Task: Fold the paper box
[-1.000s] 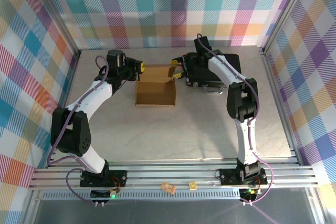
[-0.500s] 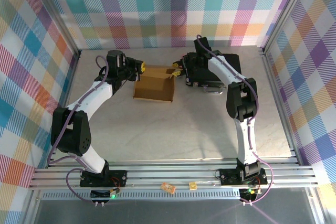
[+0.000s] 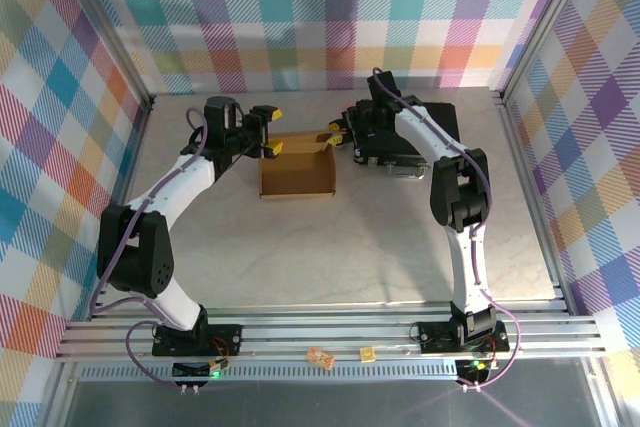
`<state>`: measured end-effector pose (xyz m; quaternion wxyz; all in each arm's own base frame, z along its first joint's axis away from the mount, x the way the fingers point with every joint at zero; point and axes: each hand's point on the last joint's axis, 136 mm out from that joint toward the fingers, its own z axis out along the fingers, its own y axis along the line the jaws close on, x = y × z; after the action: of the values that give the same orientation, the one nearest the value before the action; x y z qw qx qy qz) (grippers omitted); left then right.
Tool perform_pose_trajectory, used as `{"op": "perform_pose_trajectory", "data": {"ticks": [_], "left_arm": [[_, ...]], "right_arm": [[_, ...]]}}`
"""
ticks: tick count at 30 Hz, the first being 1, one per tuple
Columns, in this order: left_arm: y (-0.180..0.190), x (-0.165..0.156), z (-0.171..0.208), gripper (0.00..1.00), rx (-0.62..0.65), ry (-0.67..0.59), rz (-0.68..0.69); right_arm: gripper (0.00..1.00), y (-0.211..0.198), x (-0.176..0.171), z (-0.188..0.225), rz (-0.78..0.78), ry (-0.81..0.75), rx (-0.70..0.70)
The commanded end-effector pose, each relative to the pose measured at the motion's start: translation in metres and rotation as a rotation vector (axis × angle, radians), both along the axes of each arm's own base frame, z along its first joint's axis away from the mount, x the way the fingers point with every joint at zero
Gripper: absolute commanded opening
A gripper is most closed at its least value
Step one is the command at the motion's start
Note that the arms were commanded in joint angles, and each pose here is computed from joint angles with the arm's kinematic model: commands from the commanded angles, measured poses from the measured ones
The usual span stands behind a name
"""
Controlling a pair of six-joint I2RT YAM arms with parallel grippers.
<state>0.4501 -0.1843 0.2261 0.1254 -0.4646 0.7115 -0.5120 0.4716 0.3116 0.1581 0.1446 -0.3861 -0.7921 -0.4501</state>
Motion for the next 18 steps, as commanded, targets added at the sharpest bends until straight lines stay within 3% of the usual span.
{"op": "perform_pose_trajectory", "data": {"ticks": [1, 4, 8, 14, 18], "left_arm": [[0.005, -0.031, 0.042, 0.73, 0.053, 0.012, -0.069], [0.03, -0.06, 0.041, 0.75, 0.171, 0.119, -0.067], [0.061, -0.081, 0.034, 0.75, 0.219, 0.184, -0.028], [0.105, -0.078, 0.039, 0.76, 0.229, 0.185, 0.054], [0.13, -0.064, 0.006, 0.72, 0.26, 0.252, 0.066]], "right_arm": [[0.0, 0.007, -0.006, 0.025, 0.007, -0.029, 0.015], [0.0, 0.004, -0.004, 0.029, -0.006, -0.037, 0.02], [0.0, 0.002, -0.003, 0.032, -0.008, -0.036, 0.022], [0.0, -0.001, -0.006, 0.036, -0.004, -0.039, 0.019], [0.0, -0.003, -0.008, 0.043, -0.003, -0.05, 0.021]]}}
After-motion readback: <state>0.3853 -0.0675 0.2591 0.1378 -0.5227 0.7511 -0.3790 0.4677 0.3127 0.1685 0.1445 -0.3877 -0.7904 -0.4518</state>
